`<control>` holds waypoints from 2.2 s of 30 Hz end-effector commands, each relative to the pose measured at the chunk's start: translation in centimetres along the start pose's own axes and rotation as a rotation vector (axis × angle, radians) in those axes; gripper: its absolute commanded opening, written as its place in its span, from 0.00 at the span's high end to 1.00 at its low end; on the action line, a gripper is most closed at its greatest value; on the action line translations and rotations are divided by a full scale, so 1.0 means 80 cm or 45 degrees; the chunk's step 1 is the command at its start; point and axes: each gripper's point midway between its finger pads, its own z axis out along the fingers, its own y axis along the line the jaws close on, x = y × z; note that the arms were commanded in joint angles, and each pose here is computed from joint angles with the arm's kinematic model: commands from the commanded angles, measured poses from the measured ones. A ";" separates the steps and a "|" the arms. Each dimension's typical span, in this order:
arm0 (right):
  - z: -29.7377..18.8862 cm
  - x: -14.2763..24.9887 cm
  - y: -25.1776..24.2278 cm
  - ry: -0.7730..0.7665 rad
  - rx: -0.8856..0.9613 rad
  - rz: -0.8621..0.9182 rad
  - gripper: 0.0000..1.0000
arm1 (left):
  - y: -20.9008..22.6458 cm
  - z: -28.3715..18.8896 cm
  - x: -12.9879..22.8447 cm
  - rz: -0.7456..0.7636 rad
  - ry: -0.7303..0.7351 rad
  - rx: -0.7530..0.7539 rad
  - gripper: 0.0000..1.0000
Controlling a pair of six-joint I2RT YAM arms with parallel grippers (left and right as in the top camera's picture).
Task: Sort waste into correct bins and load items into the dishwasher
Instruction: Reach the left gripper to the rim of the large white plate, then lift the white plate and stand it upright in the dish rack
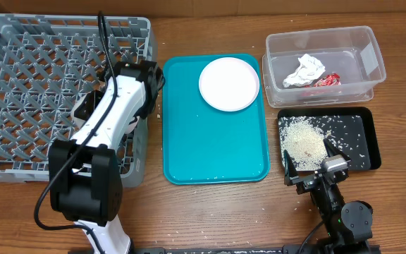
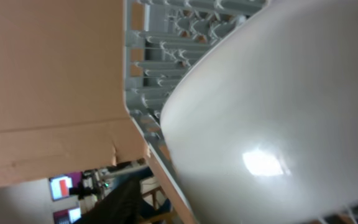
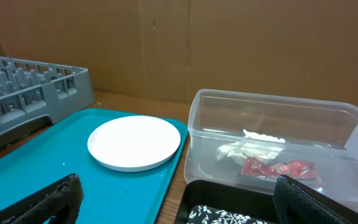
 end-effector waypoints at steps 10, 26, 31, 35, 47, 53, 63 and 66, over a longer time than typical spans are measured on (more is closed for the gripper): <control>0.000 0.003 0.003 0.001 -0.013 0.004 0.00 | -0.052 -0.222 -0.085 -0.254 -0.129 1.384 0.39; 0.000 0.003 0.003 0.001 -0.013 0.004 0.00 | -0.291 -0.260 -0.134 -0.080 -0.217 1.608 0.35; 0.000 0.004 0.003 0.001 -0.013 0.004 0.00 | -0.338 -0.228 -0.122 -0.097 -0.029 1.622 0.44; 0.000 0.004 0.003 0.001 -0.013 0.004 0.00 | -0.353 -0.222 -0.115 -0.073 0.011 1.633 0.63; 0.000 0.004 0.003 0.001 -0.013 0.004 0.00 | -0.131 -0.200 -0.153 -0.219 -0.197 1.397 0.96; 0.000 0.003 0.003 0.001 -0.013 0.004 0.00 | 0.053 -0.157 -0.125 -0.423 -0.351 0.919 0.96; 0.000 0.003 0.003 0.001 -0.013 0.004 0.00 | 0.207 -0.108 -0.056 -0.333 -0.331 0.121 0.96; 0.000 0.003 0.003 0.001 -0.013 0.004 0.00 | 0.215 -0.092 -0.050 -0.310 -0.283 0.059 0.96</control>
